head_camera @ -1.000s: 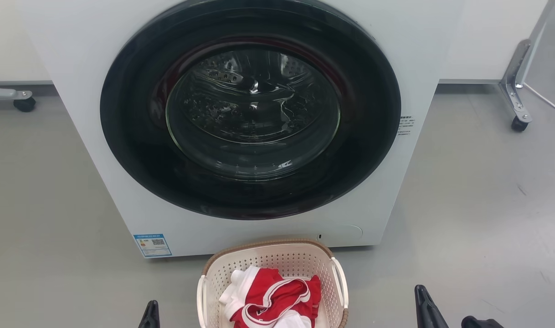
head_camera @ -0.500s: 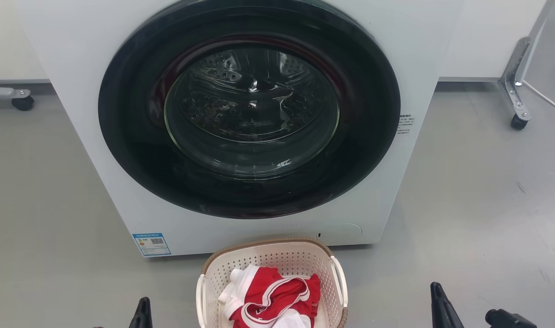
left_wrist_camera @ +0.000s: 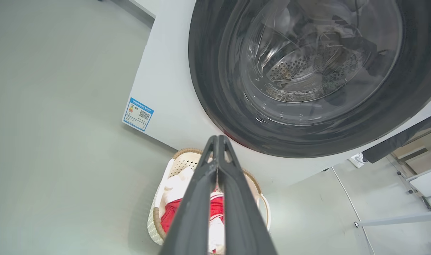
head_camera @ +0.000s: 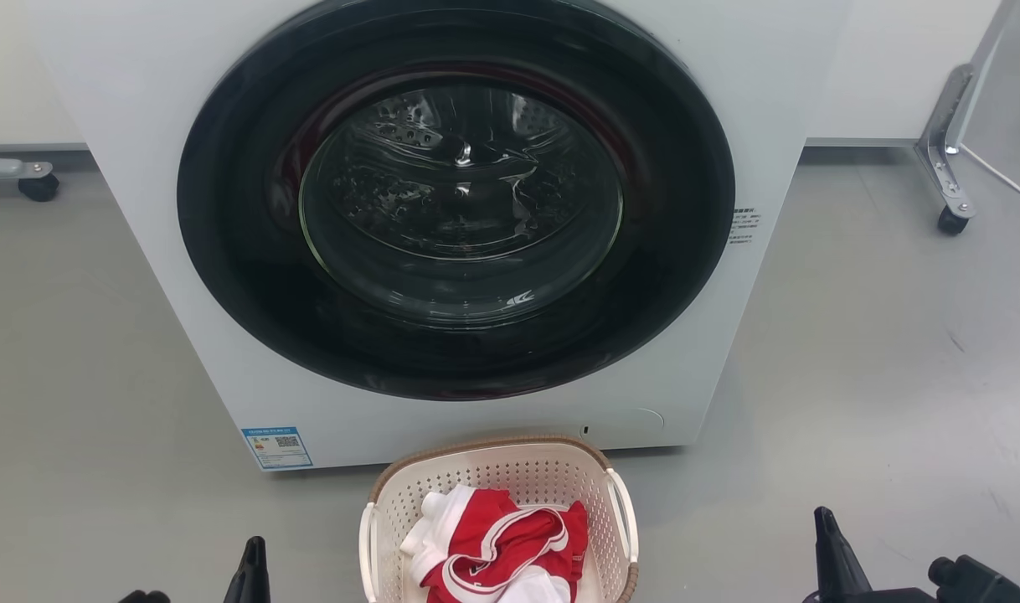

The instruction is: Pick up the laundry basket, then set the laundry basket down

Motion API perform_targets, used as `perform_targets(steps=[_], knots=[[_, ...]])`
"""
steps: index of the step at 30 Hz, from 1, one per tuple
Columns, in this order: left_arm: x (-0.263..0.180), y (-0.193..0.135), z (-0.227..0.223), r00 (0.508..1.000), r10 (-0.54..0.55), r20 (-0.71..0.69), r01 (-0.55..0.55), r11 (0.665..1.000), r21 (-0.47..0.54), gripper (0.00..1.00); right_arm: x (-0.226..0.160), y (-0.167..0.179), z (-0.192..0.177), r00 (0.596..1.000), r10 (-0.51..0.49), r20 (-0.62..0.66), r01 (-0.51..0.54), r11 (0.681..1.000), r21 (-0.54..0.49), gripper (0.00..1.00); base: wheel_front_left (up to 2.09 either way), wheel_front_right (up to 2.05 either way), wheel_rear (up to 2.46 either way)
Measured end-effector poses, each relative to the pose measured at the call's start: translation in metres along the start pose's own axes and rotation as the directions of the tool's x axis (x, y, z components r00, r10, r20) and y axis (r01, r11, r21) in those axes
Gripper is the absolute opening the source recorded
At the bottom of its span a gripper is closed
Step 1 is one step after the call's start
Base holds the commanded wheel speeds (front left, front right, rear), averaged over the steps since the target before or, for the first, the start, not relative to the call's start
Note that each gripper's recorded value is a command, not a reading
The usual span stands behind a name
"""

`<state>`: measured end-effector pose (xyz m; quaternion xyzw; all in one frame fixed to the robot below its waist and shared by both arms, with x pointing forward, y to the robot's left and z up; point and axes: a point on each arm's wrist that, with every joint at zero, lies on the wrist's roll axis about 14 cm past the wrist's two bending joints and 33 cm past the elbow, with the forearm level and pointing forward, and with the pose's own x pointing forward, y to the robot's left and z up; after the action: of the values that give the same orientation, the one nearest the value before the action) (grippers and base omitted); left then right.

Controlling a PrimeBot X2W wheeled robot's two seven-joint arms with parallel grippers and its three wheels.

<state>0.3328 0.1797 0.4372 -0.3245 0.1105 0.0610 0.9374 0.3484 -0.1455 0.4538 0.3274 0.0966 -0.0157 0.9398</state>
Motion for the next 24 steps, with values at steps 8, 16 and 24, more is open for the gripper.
perform_targets(steps=[8, 16, 24], knots=[[0.005, 0.0, 0.004, 1.0, -0.005, -0.007, 0.004, 0.993, -0.114, 0.0, 0.004, -0.006, 0.004, 1.0, -0.015, -0.01, 0.016, 0.994, 0.112, 0.0, 0.0, 0.0, 0.0], [0.01, -0.002, 0.007, 1.0, -0.012, -0.016, 0.008, 0.97, -0.243, 0.0, 0.008, -0.011, 0.012, 1.0, -0.019, -0.007, 0.02, 0.97, 0.241, 0.0, 0.0, 0.0, 0.0], [0.015, -0.005, 0.011, 0.999, -0.029, -0.016, 0.021, 0.936, -0.351, 0.0, 0.012, -0.014, 0.019, 1.0, -0.018, -0.002, 0.018, 0.935, 0.354, 0.0, 0.0, 0.0, 0.0]])
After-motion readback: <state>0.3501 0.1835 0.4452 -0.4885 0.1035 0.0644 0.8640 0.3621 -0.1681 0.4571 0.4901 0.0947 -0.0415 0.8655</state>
